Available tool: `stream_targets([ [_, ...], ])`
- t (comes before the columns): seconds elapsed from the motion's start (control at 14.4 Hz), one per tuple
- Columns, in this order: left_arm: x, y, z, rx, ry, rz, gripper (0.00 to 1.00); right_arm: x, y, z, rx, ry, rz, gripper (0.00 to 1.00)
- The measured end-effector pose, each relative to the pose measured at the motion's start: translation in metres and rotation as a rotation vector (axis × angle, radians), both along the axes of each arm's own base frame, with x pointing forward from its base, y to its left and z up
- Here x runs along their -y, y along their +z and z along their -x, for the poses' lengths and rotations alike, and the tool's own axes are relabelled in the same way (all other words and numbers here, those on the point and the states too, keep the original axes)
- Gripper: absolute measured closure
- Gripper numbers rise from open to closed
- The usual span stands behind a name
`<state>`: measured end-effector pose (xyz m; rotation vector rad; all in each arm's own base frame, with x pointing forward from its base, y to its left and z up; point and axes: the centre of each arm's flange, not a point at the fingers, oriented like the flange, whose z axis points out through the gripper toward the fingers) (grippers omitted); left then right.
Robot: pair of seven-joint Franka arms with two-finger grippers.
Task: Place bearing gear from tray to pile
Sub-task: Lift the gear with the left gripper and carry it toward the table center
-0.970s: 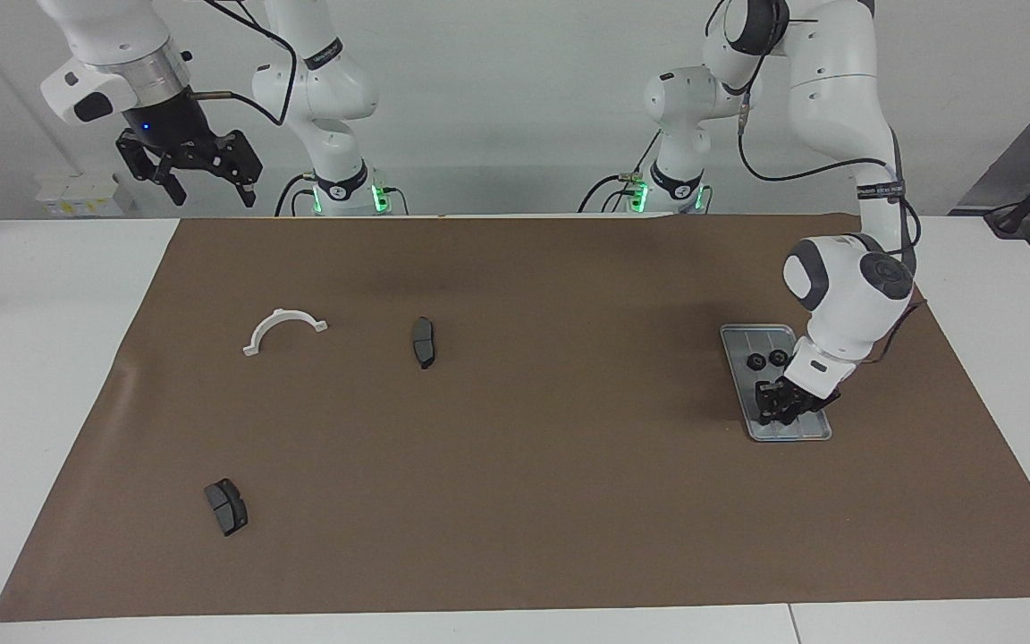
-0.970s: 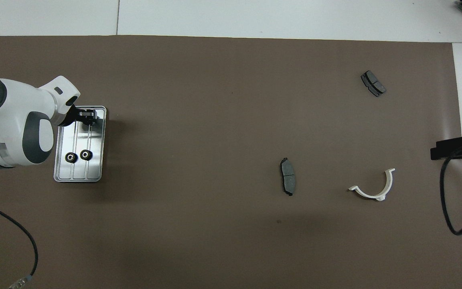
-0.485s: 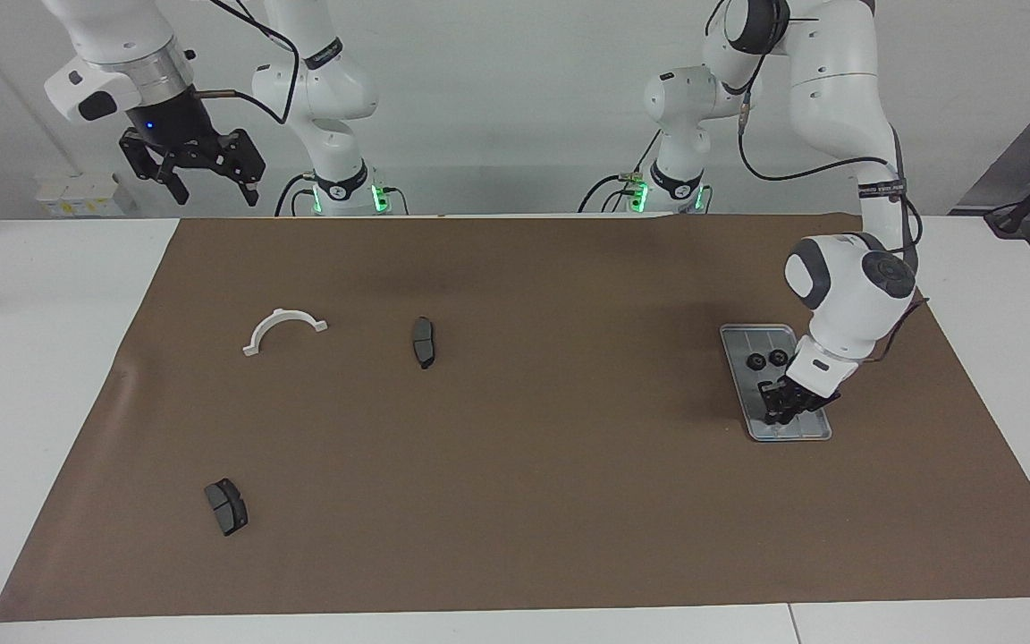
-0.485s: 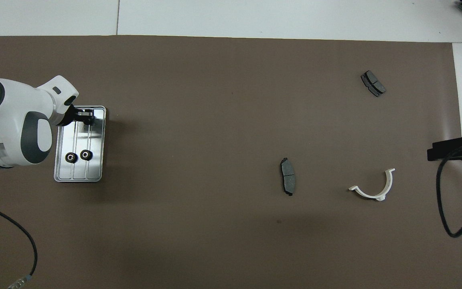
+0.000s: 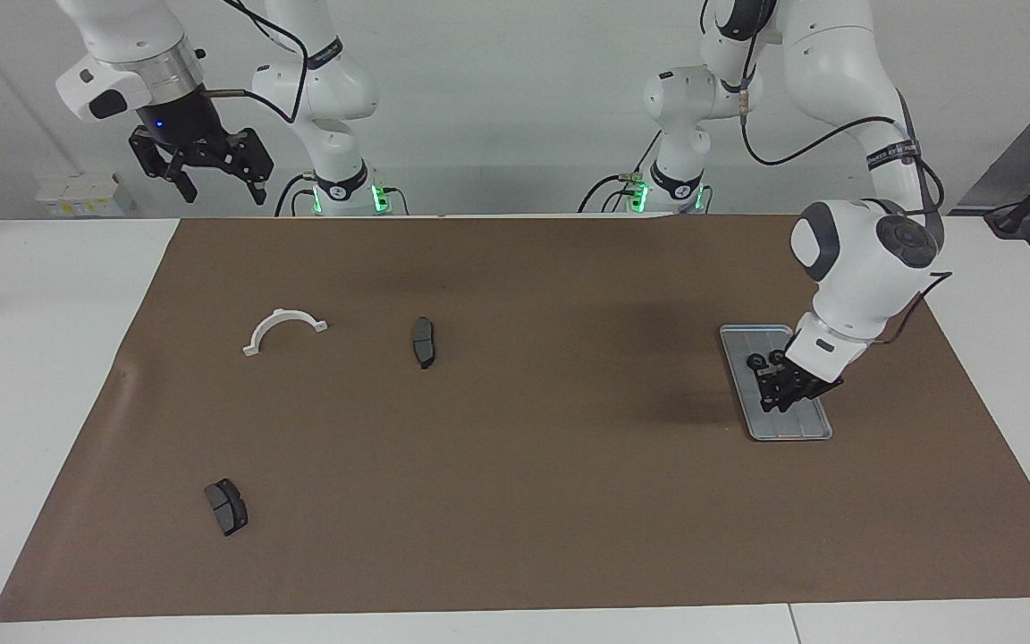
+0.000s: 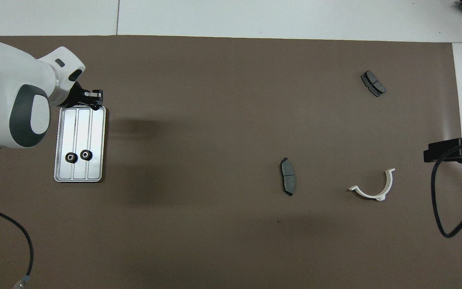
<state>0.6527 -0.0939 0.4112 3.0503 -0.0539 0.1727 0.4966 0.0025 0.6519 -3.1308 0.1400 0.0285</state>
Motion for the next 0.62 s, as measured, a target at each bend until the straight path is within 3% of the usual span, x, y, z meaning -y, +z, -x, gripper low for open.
stream_targets([
  [0.35,0.169,-0.008,0.037,0.024,0.085,0.067,0.77,0.001,-0.009,-0.002,-0.005,-0.001,0.0,0.0],
  [0.62,0.283,-0.064,0.079,0.03,0.09,0.126,0.77,-0.001,-0.038,-0.017,0.032,0.002,-0.001,0.0],
])
